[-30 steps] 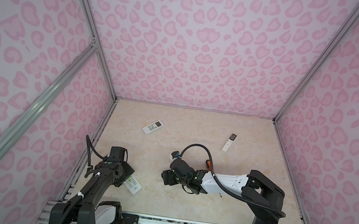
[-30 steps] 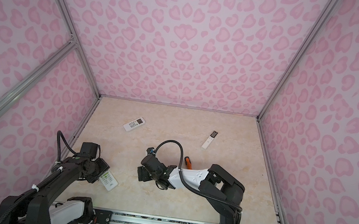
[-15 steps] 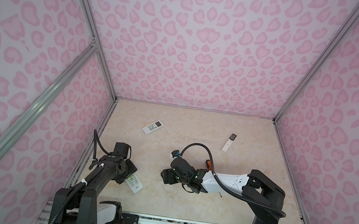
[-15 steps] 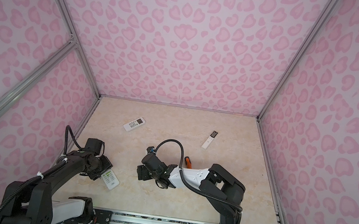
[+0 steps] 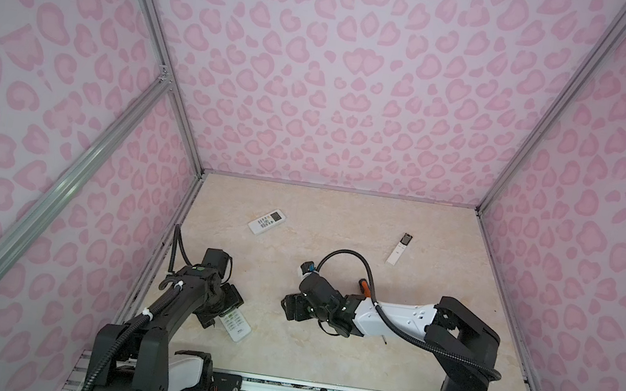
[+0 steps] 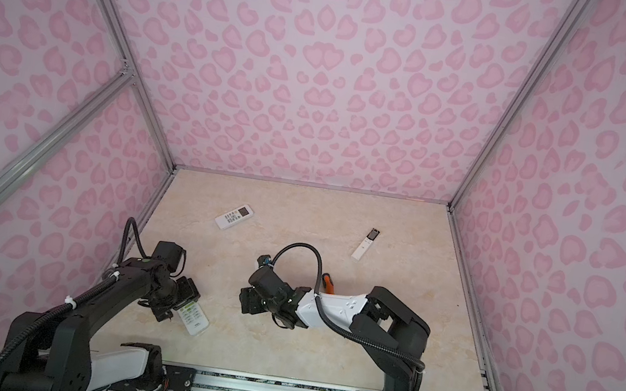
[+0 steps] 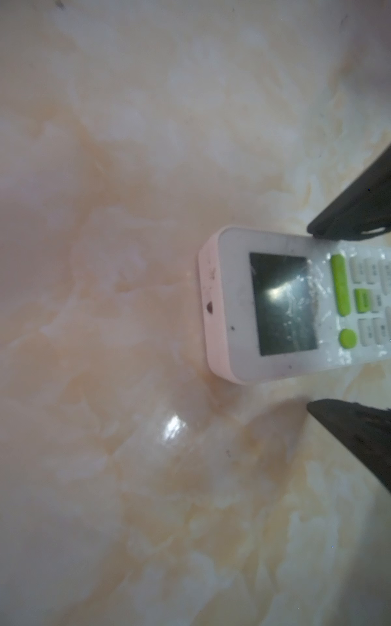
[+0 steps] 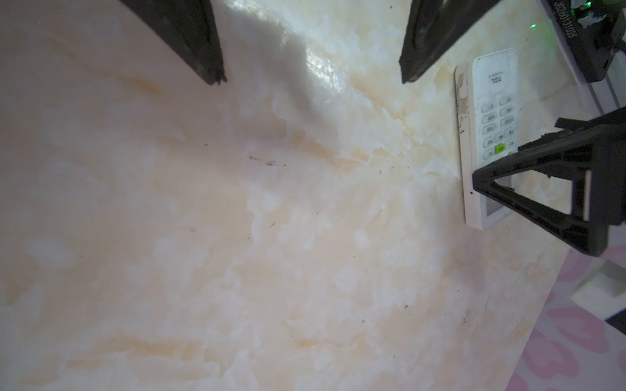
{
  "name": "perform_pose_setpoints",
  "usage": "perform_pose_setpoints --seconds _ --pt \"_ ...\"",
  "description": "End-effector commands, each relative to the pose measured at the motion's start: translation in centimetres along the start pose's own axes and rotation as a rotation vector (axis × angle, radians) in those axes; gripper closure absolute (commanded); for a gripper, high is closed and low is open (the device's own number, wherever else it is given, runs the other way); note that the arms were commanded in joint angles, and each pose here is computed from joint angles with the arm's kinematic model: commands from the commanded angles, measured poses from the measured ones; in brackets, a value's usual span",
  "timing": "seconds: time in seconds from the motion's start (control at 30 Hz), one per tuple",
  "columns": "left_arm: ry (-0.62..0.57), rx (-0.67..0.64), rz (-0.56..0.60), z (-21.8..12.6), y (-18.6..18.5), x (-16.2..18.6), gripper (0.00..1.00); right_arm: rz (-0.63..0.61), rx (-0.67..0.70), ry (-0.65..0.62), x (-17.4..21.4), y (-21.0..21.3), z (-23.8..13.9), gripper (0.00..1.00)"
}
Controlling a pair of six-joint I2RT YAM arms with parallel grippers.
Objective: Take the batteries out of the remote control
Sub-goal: 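Grasp the nearer white remote's top end with the left gripper and lift it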
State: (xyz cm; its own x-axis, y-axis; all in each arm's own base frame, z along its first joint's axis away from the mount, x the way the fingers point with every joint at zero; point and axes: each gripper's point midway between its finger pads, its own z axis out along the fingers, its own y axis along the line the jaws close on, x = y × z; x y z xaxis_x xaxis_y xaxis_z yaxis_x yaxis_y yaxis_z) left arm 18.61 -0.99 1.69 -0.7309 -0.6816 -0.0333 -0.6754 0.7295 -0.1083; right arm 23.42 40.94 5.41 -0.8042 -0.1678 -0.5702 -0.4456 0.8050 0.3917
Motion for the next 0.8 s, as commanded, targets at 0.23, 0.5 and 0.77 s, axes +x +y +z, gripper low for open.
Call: perform_pose_setpoints --seconds 0.23,0.5,0.77 --pt "0.031 -0.041 0.018 0.7 -0.4 0.5 0.33 0.02 -0.03 0.004 0.0 0.6 -0.1 0.16" --pt "0.055 0.022 0.009 0.5 -1.9 0.7 0.5 0.029 -0.038 -0.001 0.0 0.7 -0.4 0.17" --pt "0.04 0.138 -0.012 -1.3 -4.1 0.3 0.55 0.026 -0.069 0.025 0.7 1.2 -0.3 0.17"
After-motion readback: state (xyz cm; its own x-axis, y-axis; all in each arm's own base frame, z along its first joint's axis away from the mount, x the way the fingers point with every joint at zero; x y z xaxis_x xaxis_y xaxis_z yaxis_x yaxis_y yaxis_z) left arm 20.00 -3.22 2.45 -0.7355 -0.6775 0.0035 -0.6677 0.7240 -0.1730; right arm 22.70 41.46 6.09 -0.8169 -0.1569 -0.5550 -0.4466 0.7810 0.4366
